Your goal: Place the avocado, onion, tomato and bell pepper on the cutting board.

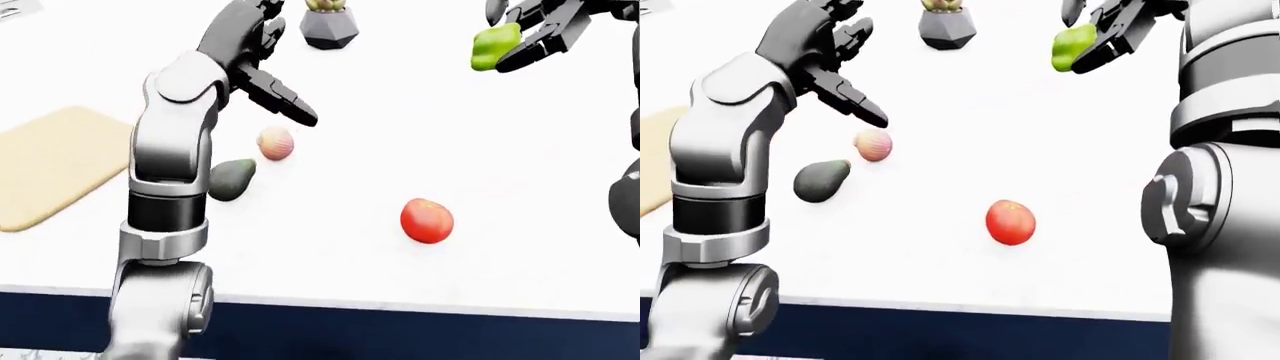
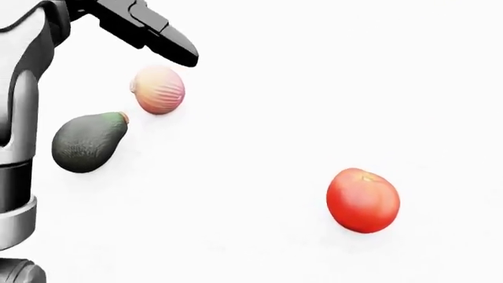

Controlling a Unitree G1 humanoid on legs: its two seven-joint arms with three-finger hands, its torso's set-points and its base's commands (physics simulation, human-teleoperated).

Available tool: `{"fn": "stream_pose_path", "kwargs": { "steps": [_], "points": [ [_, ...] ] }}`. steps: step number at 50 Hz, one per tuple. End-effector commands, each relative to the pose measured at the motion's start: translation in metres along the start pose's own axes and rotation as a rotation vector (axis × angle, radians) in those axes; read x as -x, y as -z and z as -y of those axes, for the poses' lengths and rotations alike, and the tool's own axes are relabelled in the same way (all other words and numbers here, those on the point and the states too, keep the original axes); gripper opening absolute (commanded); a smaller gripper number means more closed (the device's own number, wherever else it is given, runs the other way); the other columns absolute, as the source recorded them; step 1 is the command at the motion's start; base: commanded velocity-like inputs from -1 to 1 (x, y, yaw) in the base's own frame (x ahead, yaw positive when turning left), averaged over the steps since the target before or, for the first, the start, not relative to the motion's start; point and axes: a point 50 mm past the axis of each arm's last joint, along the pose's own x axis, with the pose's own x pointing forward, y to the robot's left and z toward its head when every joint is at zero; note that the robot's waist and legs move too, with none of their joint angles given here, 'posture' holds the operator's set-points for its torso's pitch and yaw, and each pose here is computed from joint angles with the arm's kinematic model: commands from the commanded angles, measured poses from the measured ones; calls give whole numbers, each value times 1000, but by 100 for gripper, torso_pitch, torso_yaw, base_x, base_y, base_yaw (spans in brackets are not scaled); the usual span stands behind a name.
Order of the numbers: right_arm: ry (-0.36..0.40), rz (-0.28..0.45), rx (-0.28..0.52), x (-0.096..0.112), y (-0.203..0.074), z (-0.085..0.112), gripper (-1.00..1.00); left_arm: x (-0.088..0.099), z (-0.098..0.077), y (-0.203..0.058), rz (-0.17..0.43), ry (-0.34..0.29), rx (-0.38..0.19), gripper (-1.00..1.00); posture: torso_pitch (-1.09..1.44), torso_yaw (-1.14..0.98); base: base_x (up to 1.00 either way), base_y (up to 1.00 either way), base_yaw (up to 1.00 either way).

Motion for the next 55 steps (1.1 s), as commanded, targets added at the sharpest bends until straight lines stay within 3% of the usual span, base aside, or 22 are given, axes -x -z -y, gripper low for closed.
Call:
{"fn": "stream_pose_path", "kwargs": {
  "steps": [1,2,5,7,9,11,12,13,15,17,19,24,28,32,38,43,46,55],
  "points": [
    [81,79,22,12,-20,18,-100,1,4,-29,113,14,-79,100,0,0,0,0,0],
    [84,80,21,13,-20,19,-100,0,10,-30,129,32,-117,100,0,0,0,0,0],
    [91,76,19,15,-17,21,-100,-3,21,-30,154,65,-138,100,0,0,0,0,0],
    [98,70,18,17,-15,23,-100,-6,32,-31,217,95,-178,100,0,0,0,0,0],
    [105,66,17,19,-13,25,-100,-4,44,-34,344,91,-242,100,0,0,0,0,0],
    [111,63,13,21,-13,28,-100,-6,60,-32,352,140,-313,100,0,0,0,0,0],
    [117,57,15,22,-10,29,-100,-7,67,-31,358,167,-365,100,0,0,0,0,0],
    [120,55,11,23,-9,30,-100,-7,72,-32,403,153,-444,100,0,0,0,0,0],
    [126,46,10,25,-4,32,-100,-10,80,-27,392,190,-456,100,0,0,0,0,0],
    [131,35,6,27,2,33,-100,-7,91,-32,462,212,-518,100,0,0,0,0,0],
    [136,30,-2,29,5,35,-100,-6,101,-32,494,232,-578,100,0,0,0,0,0],
    [147,17,-4,33,11,39,-100,-12,120,-40,538,275,-630,100,0,0,0,0,0],
    [154,12,-5,36,13,41,-100,-12,132,-47,544,312,-659,100,0,0,0,0,0],
    [155,10,-8,36,16,41,-100,-9,148,-39,587,373,-811,100,0,0,0,0,0],
    [155,0,-11,38,21,42,-100,-8,159,-31,577,487,-904,100,0,0,0,0,0],
    [158,-1,-11,40,21,44,-100,-9,160,-23,484,594,-966,100,0,0,0,0,0],
    [160,-4,-11,41,22,45,-100,-9,160,-24,464,628,-995,100,0,0,0,0,0],
    [162,-5,-14,43,23,46,-100,-3,169,-35,484,713,-1062,100,0,0,0,0,0]
  ]
}}
